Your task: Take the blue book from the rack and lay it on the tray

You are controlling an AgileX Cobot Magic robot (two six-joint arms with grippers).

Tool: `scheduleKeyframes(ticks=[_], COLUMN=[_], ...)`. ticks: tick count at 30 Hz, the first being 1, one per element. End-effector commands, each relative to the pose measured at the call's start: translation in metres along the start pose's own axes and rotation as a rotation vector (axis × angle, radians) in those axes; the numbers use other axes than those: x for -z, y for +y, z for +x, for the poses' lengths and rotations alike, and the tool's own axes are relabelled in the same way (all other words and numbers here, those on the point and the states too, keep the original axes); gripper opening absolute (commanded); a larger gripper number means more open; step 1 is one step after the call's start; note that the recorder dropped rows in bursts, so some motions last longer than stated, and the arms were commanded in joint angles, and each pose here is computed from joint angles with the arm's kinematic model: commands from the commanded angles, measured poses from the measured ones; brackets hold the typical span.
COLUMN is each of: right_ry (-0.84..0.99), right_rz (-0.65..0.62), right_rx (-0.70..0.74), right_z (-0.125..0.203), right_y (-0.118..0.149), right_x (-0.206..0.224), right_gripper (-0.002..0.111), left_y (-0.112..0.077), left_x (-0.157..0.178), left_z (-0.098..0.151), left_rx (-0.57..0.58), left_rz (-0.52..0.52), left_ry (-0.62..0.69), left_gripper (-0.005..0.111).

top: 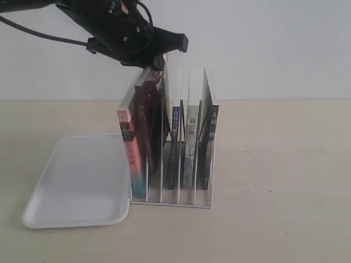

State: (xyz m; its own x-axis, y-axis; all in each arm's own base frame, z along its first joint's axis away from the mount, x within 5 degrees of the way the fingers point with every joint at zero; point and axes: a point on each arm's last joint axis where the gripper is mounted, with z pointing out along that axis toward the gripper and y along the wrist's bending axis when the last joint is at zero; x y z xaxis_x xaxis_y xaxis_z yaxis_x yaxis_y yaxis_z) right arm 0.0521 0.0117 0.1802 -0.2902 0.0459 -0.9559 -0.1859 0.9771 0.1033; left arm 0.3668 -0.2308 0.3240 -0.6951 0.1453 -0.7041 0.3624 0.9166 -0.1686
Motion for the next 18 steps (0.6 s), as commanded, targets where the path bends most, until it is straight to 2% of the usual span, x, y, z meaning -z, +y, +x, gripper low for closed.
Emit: scheduleKeyframes(ticks=[1,9,18], right_ry=[-0.011,-0.011,-0.011], right_rz=[0.003,0.003,0.003], right_rx=[0.006,0.006,0.006], right_z=[-0.001,-0.001,-0.001], right_y=[0.0,0.0,0.0], right_x=[0.0,0.0,0.0], right_gripper=[0.0,0.0,0.0], left_y=[-0.006,-0.007,-0.006], left_x=[0.031,0.062,0.056], left_z=[-0.014,-0.02,-0.018], left_rx=[0.015,0.018,0.017], left_rz=[0.036,0.048,0.042], left_ry=[-0.095,-0.135,-0.112], left_gripper=[0.004,0.004,0.004])
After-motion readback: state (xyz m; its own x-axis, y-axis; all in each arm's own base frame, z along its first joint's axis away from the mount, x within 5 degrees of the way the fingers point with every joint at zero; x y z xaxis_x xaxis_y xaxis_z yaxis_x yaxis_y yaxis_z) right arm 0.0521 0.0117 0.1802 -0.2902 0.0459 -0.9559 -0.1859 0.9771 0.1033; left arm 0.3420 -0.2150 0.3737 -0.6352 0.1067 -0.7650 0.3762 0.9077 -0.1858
